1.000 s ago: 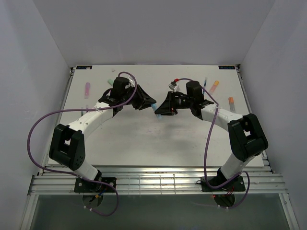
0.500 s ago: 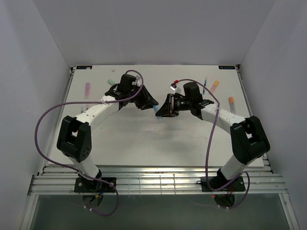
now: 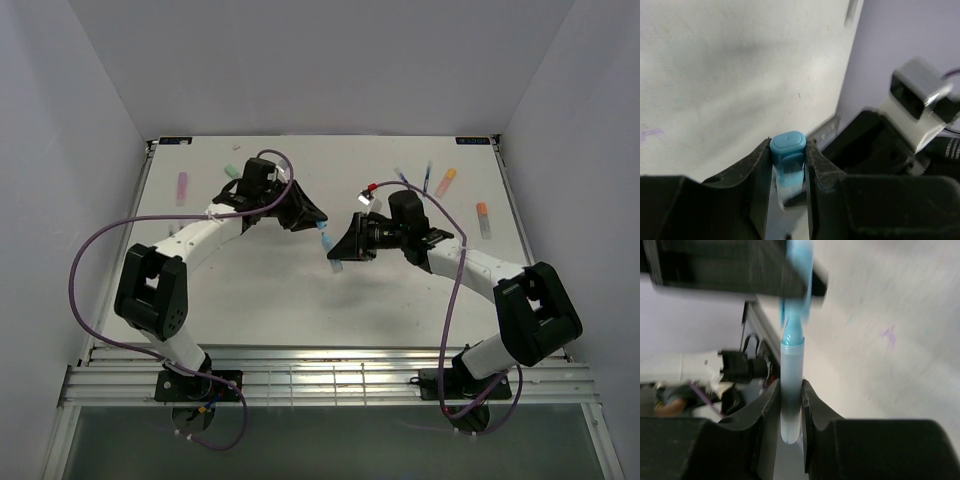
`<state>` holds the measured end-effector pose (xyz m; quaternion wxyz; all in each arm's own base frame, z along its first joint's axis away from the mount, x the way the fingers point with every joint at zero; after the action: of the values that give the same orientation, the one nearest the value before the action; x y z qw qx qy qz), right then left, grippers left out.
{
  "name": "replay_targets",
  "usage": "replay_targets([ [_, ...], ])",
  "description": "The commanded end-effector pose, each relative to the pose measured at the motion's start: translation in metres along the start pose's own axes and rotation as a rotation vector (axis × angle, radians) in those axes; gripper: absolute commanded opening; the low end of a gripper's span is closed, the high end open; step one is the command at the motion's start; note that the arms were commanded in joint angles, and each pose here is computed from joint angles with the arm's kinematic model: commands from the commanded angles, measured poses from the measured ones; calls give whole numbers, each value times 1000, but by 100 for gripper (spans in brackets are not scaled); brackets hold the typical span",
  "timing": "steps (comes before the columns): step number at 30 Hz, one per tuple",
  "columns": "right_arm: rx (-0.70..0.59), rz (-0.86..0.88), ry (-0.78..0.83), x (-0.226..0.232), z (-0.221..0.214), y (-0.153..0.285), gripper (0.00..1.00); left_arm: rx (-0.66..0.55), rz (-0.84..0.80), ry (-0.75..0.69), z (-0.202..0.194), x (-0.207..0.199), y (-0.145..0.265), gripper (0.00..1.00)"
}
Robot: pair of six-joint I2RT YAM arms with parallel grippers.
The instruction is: Open the pen caps
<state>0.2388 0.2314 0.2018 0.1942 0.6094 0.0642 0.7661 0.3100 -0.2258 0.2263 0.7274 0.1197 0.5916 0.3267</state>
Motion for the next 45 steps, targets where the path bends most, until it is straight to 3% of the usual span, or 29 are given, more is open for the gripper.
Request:
replay_targets([
  [1, 311, 83, -126, 4, -54, 14, 8, -432, 9, -84, 62, -4, 38, 0],
  [8, 334, 31, -145, -1, -62, 10, 8, -462, 71, -41, 82, 28, 48, 0],
  [10, 314, -16, -133, -7, -55, 8, 8, -449, 79, -94, 89, 25, 49, 0],
  [12, 291, -40, -22, 3, -35, 1, 8, -369, 139, -104, 86, 36, 39, 0],
  [14, 329, -175, -43, -11, -28, -8, 8, -294, 217, -115, 80, 46, 37, 0],
  [16, 319, -228, 83, -3, -5, -15, 8, -266, 312, -93, 73, 59, 36, 0],
  [17, 347, -347, 58, -20, -3, -19, 8, -226, 358, -70, 64, 67, 37, 0],
  [22, 343, -589, 270, -36, 38, -31, 8, -185, 551, 129, 39, 91, 41, 0],
  [28, 340, -768, 437, -69, 63, -36, 8, -171, 547, 455, 30, 101, 22, 0],
  [34, 211, -815, 621, -72, 81, -39, 8, -236, 619, 545, 39, 108, 17, 0],
  [37, 220, -766, 760, -72, 86, -44, 8, -216, 666, 618, 40, 116, 16, 0],
  [40, 241, -740, 808, -77, 86, -50, 8, -161, 707, 712, 37, 132, 9, 0],
  [45, 297, -668, 890, -77, 75, -57, 8, -179, 726, 785, 43, 139, 2, 0],
])
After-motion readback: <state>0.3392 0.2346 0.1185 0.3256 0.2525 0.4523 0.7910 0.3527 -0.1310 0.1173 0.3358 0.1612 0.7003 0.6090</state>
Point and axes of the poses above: each gripper's point midway between its finger pads, its own y axis back along the fingers, its own x axis along the line the jaws close on, z = x × y, the point moved 9 cm from there along y, back along the fingers, and after that the axes turned 11 degrees about -y, right-handed, at the moved point
